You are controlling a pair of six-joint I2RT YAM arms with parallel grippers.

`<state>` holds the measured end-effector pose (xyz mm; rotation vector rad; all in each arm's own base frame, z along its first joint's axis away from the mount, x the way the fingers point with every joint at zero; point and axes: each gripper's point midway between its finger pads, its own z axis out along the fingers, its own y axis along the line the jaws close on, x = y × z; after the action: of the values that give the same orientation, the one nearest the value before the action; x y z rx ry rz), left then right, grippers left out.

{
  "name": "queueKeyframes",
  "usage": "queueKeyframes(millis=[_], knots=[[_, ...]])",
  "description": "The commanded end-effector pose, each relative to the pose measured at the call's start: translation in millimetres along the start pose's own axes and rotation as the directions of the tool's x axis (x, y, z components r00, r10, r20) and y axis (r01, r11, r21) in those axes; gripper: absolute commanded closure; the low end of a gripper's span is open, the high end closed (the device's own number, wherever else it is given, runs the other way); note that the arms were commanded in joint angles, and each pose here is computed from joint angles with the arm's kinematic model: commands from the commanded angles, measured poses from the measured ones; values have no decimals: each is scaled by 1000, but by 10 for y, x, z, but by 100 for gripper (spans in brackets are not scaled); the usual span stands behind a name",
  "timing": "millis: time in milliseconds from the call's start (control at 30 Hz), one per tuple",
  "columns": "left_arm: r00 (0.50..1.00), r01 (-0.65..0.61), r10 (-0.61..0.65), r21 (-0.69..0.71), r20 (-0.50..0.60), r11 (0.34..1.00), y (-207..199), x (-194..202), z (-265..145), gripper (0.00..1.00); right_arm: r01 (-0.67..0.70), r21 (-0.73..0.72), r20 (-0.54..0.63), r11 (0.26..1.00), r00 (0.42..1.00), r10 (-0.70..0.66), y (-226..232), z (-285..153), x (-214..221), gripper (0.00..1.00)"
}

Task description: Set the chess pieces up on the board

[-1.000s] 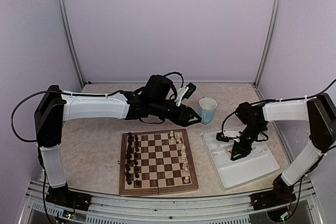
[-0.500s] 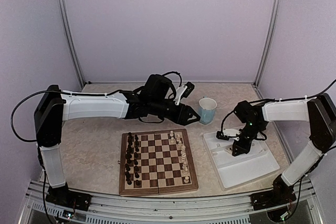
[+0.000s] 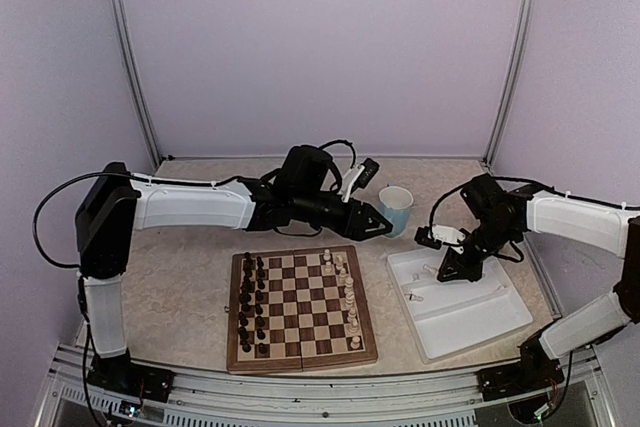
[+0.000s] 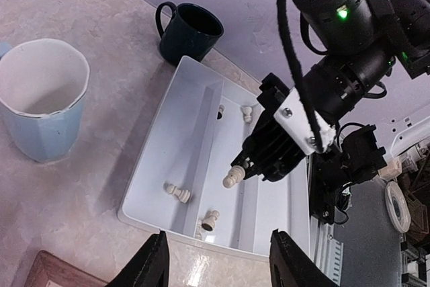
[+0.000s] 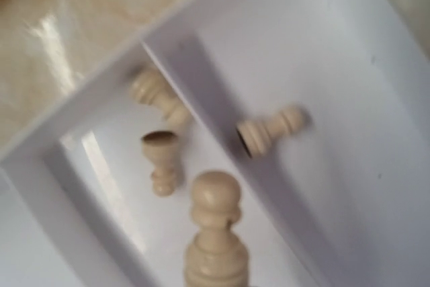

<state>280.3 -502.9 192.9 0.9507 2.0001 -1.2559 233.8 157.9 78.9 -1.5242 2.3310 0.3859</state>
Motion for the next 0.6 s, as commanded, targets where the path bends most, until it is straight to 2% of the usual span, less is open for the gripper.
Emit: queueKeyframes(millis=[0, 300, 567], knots=[[1000, 4, -4, 86, -5, 996, -114, 44, 313, 49, 33, -34, 78, 999, 996, -30, 95, -112, -177, 99], [997, 28, -16, 144, -81, 989, -182, 293, 805, 53, 61, -36, 174, 997, 983, -54, 144, -287, -380, 99], [993, 33, -12, 178, -114, 984, -197, 365, 937, 60, 71, -51, 202, 996, 978, -60, 146, -303, -462, 98]])
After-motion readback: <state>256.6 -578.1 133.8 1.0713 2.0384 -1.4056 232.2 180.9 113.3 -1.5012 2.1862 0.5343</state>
